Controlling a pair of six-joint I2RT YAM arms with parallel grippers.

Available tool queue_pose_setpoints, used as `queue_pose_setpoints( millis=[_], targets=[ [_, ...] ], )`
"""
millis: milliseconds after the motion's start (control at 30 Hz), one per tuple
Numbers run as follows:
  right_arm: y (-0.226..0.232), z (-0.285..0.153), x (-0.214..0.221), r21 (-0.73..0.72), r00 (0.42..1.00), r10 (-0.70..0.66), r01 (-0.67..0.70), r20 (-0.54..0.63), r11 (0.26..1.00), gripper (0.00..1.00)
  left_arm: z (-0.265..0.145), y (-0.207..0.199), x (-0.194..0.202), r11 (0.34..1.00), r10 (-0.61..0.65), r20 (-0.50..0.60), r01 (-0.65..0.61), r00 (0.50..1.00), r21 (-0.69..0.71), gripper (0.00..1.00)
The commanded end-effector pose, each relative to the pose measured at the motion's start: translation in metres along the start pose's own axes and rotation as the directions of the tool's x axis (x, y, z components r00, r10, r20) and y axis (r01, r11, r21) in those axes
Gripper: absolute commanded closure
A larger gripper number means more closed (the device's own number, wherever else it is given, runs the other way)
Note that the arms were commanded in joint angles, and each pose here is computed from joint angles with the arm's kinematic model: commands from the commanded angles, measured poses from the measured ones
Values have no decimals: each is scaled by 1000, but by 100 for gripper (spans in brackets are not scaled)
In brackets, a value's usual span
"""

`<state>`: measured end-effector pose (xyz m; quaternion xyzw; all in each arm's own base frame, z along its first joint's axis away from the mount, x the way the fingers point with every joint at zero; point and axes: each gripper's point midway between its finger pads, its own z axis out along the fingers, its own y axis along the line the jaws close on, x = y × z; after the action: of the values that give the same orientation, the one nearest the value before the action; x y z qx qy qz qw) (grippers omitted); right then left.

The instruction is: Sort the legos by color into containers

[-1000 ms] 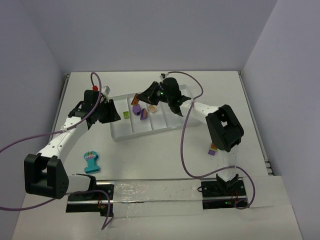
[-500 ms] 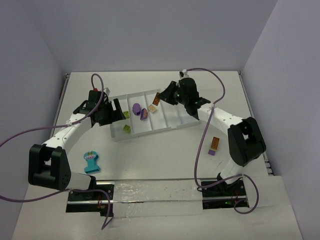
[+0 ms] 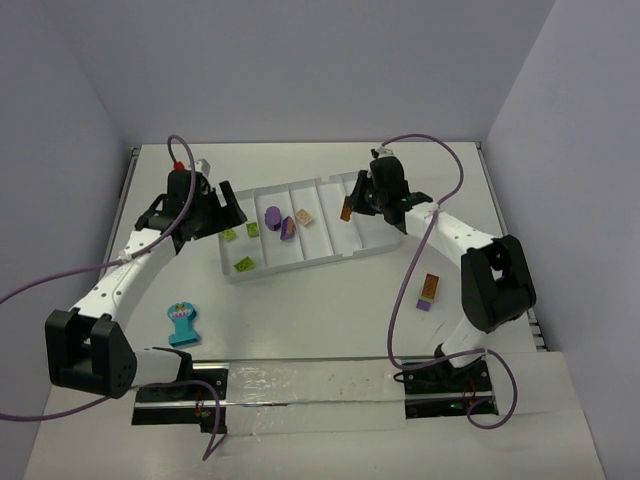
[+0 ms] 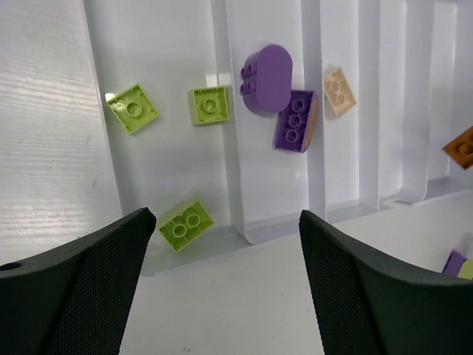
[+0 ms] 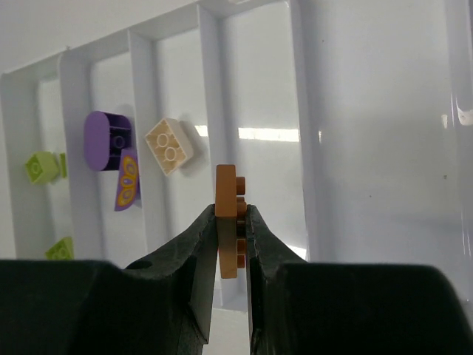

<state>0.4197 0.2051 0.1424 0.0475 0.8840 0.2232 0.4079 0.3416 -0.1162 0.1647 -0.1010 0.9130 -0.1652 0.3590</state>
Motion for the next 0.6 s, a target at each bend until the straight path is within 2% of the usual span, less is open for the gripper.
queue_pose_setpoints(
  millis=[0, 233, 400, 467, 500, 533, 567],
  targets=[
    [-7, 10, -8, 49, 998, -66, 66, -5, 997, 100, -22, 4, -19, 998, -35, 84, 40, 996, -52, 12],
    [-1, 24, -5, 17, 997, -73, 74, -32, 997, 100, -28, 11, -12, 995, -52, 89, 58, 995, -77, 12],
    [3, 34, -3, 5, 995, -83, 83, -50, 997, 96, -30, 17, -10, 992, -64, 90, 74, 994, -105, 12],
    [6, 40, 1, -9, 994, -89, 88, -71, 996, 82, -26, 21, -5, 988, -87, 82, 97, 993, -123, 12],
    [9, 41, 2, -21, 992, -96, 95, -79, 995, 65, -23, 21, -3, 987, -94, 75, 103, 993, -126, 12],
    [12, 41, 0, -27, 992, -99, 97, -75, 995, 59, -22, 22, -3, 986, -96, 73, 105, 993, -127, 12],
    [15, 40, -2, -31, 992, -104, 102, -70, 994, 49, -21, 22, -3, 985, -102, 73, 111, 992, -132, 12]
  ],
)
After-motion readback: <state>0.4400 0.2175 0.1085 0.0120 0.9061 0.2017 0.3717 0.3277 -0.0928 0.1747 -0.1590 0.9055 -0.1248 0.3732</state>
